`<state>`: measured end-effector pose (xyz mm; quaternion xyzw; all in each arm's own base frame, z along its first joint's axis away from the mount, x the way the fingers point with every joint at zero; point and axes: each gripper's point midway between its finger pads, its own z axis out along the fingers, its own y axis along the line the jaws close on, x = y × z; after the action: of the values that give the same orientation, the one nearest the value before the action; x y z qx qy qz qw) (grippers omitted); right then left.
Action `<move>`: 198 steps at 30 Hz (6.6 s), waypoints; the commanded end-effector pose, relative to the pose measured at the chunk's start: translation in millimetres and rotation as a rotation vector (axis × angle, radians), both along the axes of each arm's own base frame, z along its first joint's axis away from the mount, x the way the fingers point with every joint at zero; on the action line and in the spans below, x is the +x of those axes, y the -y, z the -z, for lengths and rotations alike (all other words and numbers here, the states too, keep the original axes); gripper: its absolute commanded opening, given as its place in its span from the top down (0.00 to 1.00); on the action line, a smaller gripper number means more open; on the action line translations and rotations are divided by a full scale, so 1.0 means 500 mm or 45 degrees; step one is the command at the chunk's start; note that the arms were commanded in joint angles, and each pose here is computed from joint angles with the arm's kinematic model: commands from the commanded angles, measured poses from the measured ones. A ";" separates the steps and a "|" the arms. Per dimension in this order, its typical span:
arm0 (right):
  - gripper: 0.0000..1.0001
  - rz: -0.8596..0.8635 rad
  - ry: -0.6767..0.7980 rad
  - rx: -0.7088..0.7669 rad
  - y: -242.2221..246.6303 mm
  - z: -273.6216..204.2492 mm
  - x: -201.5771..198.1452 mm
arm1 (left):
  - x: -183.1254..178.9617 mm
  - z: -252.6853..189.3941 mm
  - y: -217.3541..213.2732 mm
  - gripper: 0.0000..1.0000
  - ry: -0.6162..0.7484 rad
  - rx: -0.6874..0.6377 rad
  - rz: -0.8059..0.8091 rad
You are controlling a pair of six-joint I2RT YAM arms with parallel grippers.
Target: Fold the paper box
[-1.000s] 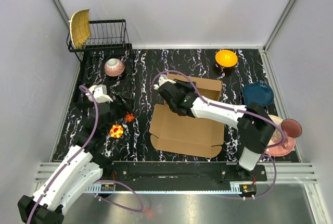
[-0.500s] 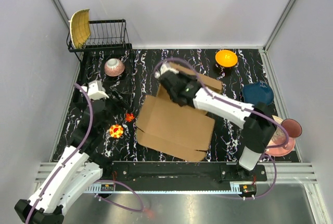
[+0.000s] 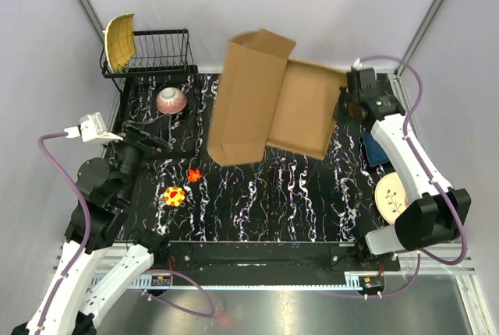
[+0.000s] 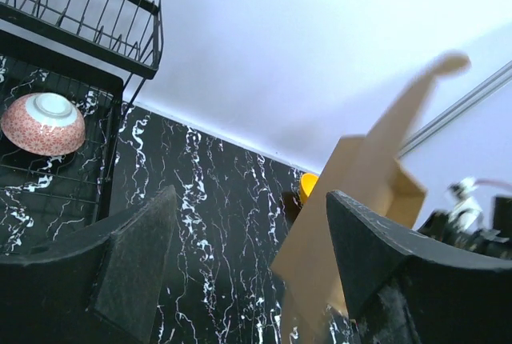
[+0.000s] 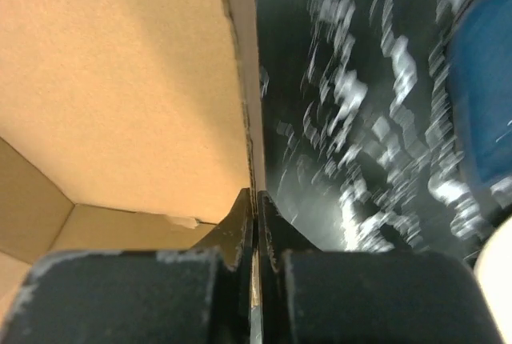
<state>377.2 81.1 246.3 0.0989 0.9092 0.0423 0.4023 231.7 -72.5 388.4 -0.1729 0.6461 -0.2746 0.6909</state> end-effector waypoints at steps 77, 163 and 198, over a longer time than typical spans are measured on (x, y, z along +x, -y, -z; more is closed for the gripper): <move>0.45 0.026 -0.147 0.552 -0.180 0.207 -0.176 | 0.312 0.319 0.514 0.27 -0.522 0.321 0.857; 0.47 -0.260 -0.141 0.094 -0.216 0.390 -0.184 | 0.093 0.713 0.019 0.36 -0.881 -0.290 -0.195; 0.47 -0.267 -0.144 0.101 -0.219 0.388 -0.184 | 0.075 0.730 0.029 0.97 -0.907 -0.254 -0.120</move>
<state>282.1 183.9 43.5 0.0281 0.9405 0.1015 0.3230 267.8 -88.3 19.2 -0.3561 0.8113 -0.2237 0.4061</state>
